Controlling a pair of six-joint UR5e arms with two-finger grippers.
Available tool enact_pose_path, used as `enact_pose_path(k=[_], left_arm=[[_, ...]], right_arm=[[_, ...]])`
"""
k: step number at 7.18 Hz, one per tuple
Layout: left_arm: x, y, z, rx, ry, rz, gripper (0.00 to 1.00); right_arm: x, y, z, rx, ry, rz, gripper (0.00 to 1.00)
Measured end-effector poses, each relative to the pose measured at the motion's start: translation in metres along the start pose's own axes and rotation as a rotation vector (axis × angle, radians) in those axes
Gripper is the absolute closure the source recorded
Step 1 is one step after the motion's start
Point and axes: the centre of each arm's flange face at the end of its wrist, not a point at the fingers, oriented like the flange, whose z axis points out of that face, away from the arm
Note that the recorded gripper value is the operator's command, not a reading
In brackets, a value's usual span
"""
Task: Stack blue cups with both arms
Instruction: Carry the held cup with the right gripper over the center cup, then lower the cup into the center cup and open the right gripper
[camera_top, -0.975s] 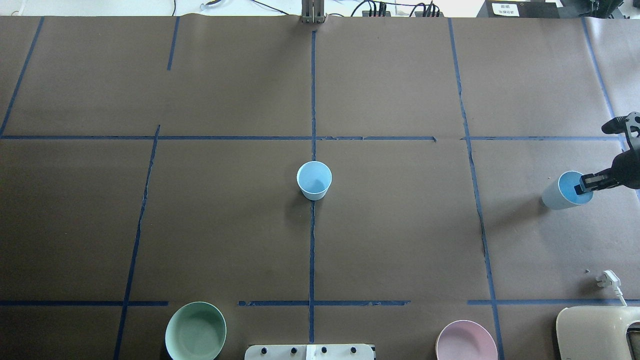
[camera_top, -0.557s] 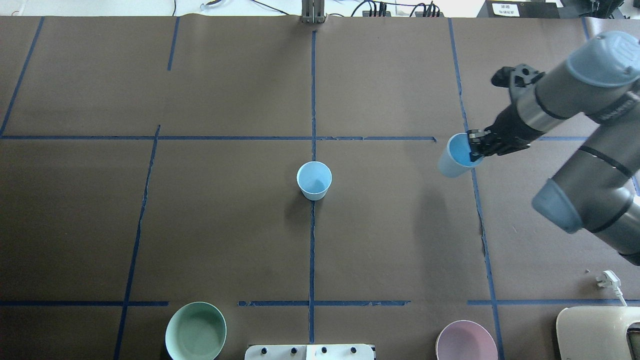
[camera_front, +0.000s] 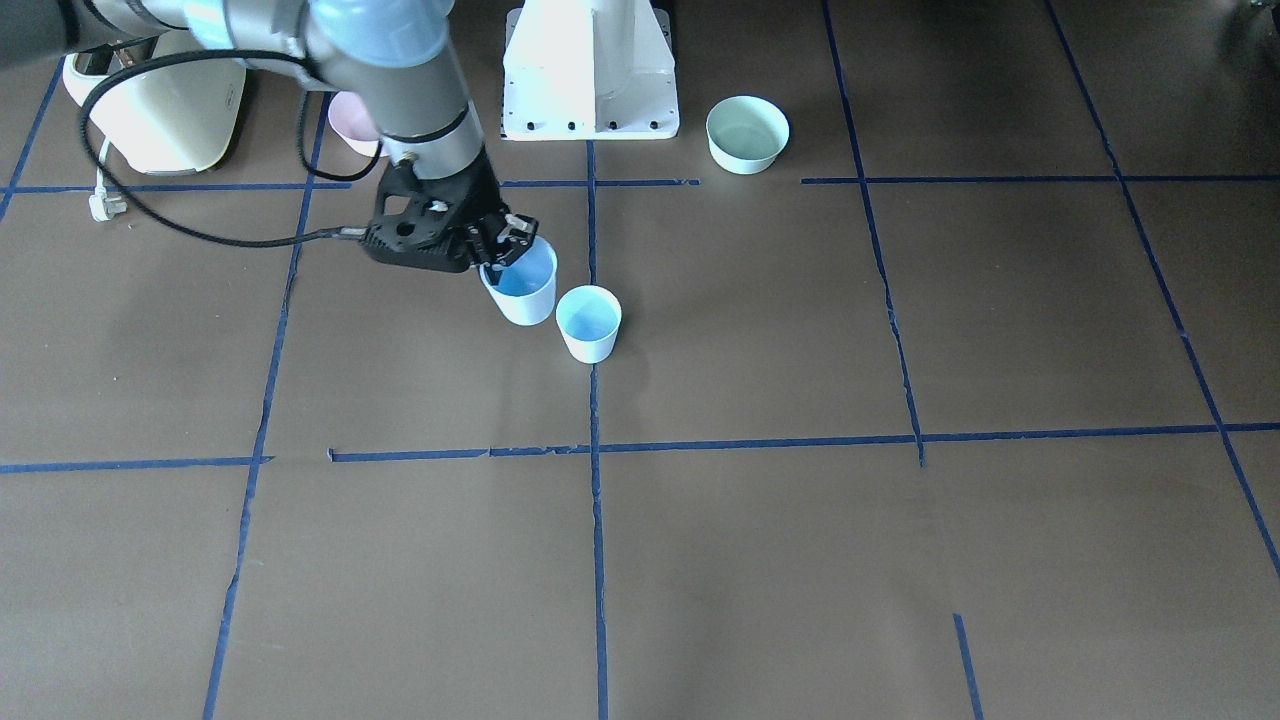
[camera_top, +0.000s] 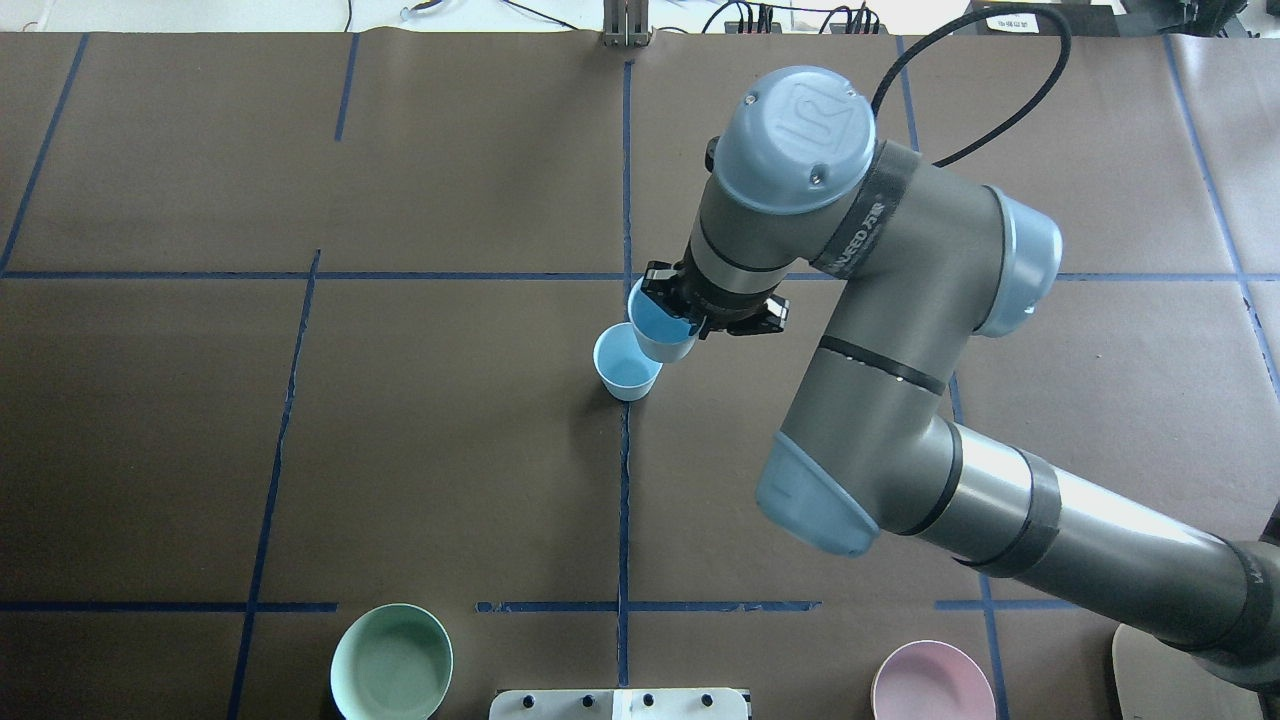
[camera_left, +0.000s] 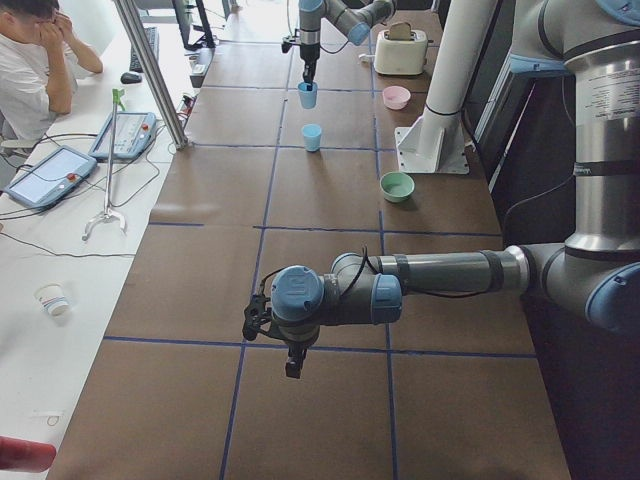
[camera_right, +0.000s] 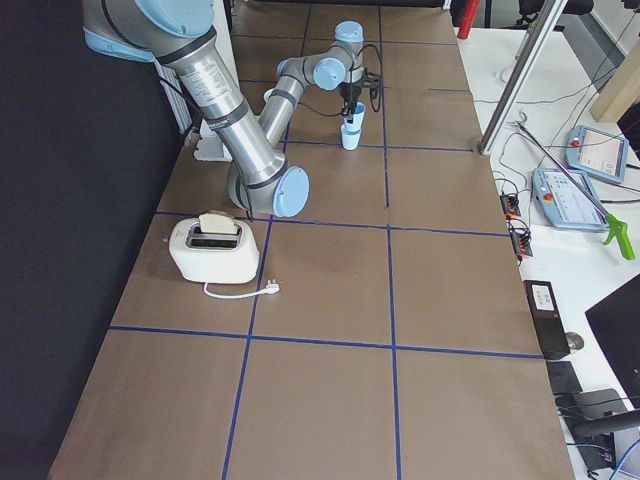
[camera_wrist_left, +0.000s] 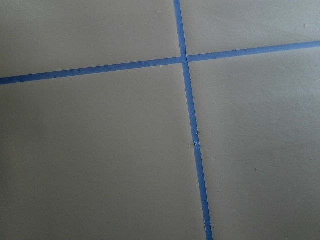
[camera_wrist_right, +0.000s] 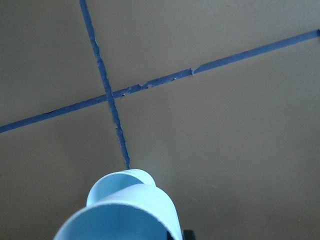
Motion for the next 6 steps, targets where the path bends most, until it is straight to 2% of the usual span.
enact_pose_path(k=[3, 6], left_arm=[[0.0, 0.0, 0.0, 0.0, 0.0, -0.002, 0.0], [0.001, 0.0, 0.0, 0.003, 0.014, -0.002, 0.0]], right_arm=[[-0.022, 0.023, 0.014, 0.028, 0.011, 0.01, 1.0], [-0.028, 0.02, 0.025, 0.039, -0.019, 0.001, 1.0]])
